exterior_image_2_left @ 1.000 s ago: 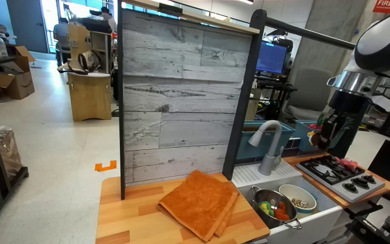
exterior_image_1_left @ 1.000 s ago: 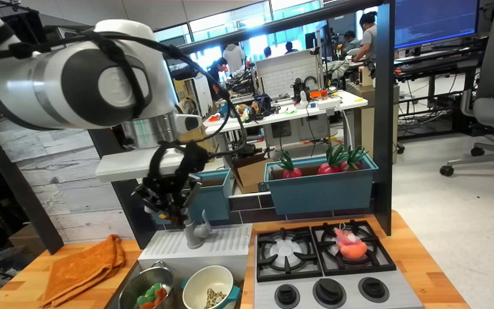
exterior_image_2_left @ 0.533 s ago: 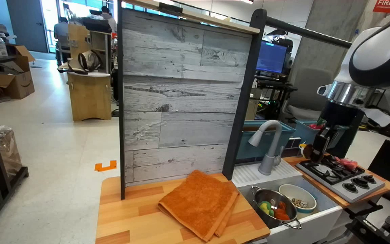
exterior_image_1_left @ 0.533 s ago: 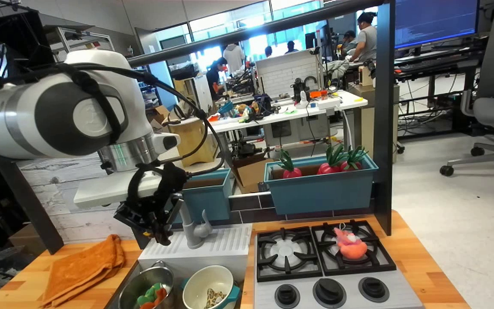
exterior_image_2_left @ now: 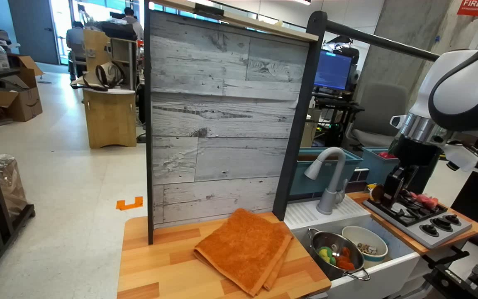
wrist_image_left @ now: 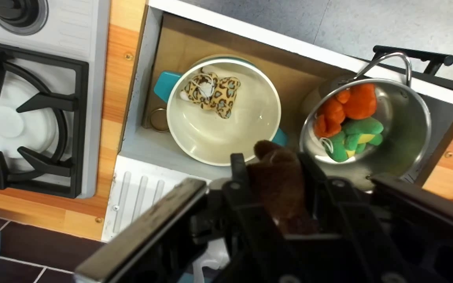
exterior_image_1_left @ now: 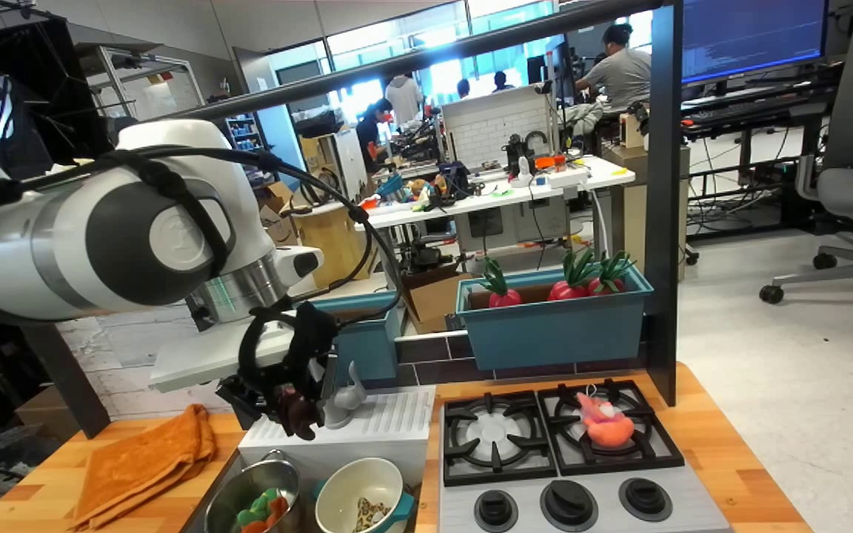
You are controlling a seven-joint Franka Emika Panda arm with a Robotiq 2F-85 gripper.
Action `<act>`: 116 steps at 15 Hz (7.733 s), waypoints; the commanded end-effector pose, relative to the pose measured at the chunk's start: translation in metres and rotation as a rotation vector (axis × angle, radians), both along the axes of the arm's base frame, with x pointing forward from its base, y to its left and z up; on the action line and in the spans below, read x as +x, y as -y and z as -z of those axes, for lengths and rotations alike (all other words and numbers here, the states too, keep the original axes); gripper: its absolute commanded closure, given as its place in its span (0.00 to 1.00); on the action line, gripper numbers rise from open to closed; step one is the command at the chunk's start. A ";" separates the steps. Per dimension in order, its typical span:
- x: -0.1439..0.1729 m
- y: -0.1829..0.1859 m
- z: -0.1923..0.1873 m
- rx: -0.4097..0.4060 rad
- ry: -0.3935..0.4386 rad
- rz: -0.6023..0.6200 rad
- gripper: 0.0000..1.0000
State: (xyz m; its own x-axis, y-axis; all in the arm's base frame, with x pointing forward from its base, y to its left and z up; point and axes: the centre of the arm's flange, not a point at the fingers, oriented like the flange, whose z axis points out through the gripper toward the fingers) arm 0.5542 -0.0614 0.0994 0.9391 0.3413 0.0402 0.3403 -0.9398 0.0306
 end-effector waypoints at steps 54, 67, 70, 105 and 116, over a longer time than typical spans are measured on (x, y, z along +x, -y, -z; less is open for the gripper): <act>0.087 0.284 0.055 -0.287 0.123 0.636 0.98; 0.053 0.076 -0.009 0.009 0.270 0.050 0.96; 0.027 0.001 0.006 0.067 0.245 -0.115 0.96; -0.077 -0.163 -0.025 -0.379 0.341 -0.404 0.00; -0.097 -0.128 -0.096 -0.352 0.271 -0.302 0.00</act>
